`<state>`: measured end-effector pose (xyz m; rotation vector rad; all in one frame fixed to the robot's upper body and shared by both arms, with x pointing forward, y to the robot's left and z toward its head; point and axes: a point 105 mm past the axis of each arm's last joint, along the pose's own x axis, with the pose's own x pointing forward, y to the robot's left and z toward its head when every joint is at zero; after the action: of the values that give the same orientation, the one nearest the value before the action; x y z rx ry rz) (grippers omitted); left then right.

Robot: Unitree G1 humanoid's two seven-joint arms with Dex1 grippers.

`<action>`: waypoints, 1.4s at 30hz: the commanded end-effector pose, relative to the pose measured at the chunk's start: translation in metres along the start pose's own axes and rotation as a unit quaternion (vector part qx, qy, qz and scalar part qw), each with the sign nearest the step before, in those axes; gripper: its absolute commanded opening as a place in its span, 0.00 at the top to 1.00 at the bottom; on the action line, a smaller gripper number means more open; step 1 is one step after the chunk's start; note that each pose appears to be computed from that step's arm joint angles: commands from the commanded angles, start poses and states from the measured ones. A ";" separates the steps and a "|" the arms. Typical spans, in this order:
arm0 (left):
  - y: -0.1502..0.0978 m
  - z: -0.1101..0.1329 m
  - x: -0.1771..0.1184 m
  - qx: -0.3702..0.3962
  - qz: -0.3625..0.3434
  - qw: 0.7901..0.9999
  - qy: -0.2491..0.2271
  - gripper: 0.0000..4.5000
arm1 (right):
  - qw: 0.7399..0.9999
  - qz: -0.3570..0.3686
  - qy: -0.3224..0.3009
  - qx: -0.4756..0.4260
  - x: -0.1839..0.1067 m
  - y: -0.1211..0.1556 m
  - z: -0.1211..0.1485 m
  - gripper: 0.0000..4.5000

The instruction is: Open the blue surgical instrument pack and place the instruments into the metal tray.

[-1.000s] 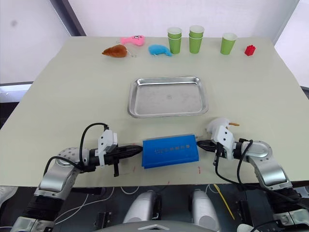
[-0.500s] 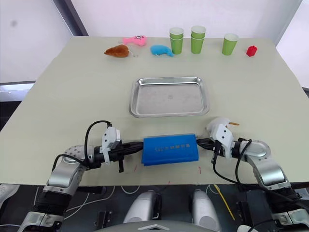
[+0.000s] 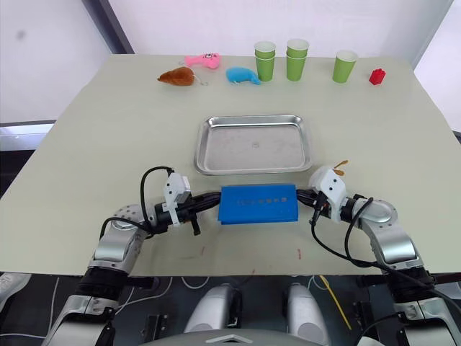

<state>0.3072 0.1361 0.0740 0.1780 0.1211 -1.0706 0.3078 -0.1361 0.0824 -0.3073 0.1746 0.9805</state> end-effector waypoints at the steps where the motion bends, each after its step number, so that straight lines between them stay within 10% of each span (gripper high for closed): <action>1: -0.008 -0.012 0.007 -0.015 -0.018 1.000 0.021 0.98 | 1.000 0.001 -0.020 -0.021 -0.002 -0.001 0.012 1.00; 22: -0.005 0.018 -0.071 0.064 0.000 0.998 0.019 0.98 | 0.995 0.060 -0.039 -0.072 -0.075 0.003 0.008 1.00; 26: -0.010 0.037 -0.080 0.084 -0.037 0.996 0.007 1.00 | 0.986 0.102 -0.067 -0.114 -0.065 0.017 0.014 0.76; 33: -0.026 0.055 -0.096 0.084 -0.128 0.988 0.013 0.33 | 0.965 0.157 -0.098 -0.188 -0.049 0.038 0.017 0.04; 37: -0.034 0.073 -0.100 0.090 -0.174 0.981 0.009 0.01 | 0.942 0.163 -0.095 -0.278 -0.037 0.039 0.013 0.00; 42: -0.040 0.080 -0.098 0.093 -0.201 0.975 0.008 0.01 | 0.926 0.142 -0.091 -0.338 -0.025 0.030 0.006 0.00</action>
<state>0.2319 0.1913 0.1546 0.3162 0.1074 -1.4374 0.2636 -0.1413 0.0843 -0.7832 -0.2361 1.3679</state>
